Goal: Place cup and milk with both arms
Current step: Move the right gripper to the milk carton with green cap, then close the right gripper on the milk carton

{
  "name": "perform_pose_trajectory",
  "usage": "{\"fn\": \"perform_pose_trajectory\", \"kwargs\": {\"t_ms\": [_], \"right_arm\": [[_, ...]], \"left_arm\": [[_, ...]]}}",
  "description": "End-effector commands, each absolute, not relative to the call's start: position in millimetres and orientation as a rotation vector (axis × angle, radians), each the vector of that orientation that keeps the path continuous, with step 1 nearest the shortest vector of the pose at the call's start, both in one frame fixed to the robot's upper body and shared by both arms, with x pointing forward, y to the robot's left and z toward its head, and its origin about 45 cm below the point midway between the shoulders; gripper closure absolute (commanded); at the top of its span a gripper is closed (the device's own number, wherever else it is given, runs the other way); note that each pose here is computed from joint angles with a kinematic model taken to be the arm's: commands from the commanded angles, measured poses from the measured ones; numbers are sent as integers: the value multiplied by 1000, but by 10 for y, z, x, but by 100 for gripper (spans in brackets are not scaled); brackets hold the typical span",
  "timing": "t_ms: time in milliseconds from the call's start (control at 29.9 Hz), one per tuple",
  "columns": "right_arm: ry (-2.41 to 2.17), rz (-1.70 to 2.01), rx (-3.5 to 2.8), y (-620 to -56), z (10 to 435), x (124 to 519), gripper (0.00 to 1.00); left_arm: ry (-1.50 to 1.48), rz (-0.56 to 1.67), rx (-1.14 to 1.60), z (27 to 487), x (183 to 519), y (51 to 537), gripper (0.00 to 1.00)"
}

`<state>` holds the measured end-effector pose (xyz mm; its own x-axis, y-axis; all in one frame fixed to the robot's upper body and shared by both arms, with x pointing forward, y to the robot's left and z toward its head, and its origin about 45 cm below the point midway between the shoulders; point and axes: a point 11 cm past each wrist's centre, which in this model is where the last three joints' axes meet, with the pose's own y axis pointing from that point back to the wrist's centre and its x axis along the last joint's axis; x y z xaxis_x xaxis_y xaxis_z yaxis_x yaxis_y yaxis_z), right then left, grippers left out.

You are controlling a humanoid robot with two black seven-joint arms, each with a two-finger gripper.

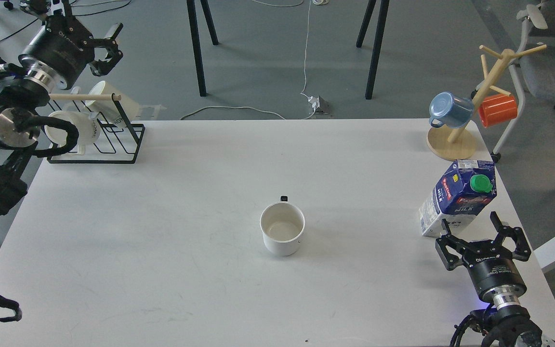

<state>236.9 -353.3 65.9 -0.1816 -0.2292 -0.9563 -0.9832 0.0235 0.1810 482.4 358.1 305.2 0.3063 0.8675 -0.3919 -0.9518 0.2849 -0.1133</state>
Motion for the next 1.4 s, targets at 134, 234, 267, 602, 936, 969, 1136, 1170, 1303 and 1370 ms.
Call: {"fn": "perform_pose_trajectory", "kwargs": {"t_ms": [134,234,267,602,936,969,1136,1170,1303,1370], "right_arm": [[1498,1223,-1280,-3465,673,2426,0],[1497,1229,-1281,-3444,660,2420,0],[1493,1234,-1281,-3422,656,2418,0],[1470,1253,-1316,-3191,605,2407,0],[1474,1224,-1296,-3253,640,2439,0],[1473,1223,-1294,-3258,641,2440,0],[1480,1185,-1270,-3353,686,2471,0],[1481,1182,-1268,-3356,687,2471,0],[1474,1189,-1258,-3316,672,2469,0],[1465,1194,-1247,-3272,662,2475,0]], "left_arm": [[275,1235,-351,3052,4822,3582,0],[275,1233,-352,3053,4822,3580,1],[275,1233,-352,3053,4822,3580,1],[267,1253,-341,3049,4800,3693,0],[267,1250,-335,3022,4767,3745,0],[266,1249,-335,3029,4770,3743,1],[266,1251,-333,3023,4769,3753,0],[266,1252,-333,3020,4769,3757,0],[266,1252,-333,3020,4769,3758,1],[266,1252,-333,3020,4769,3758,1]]}}
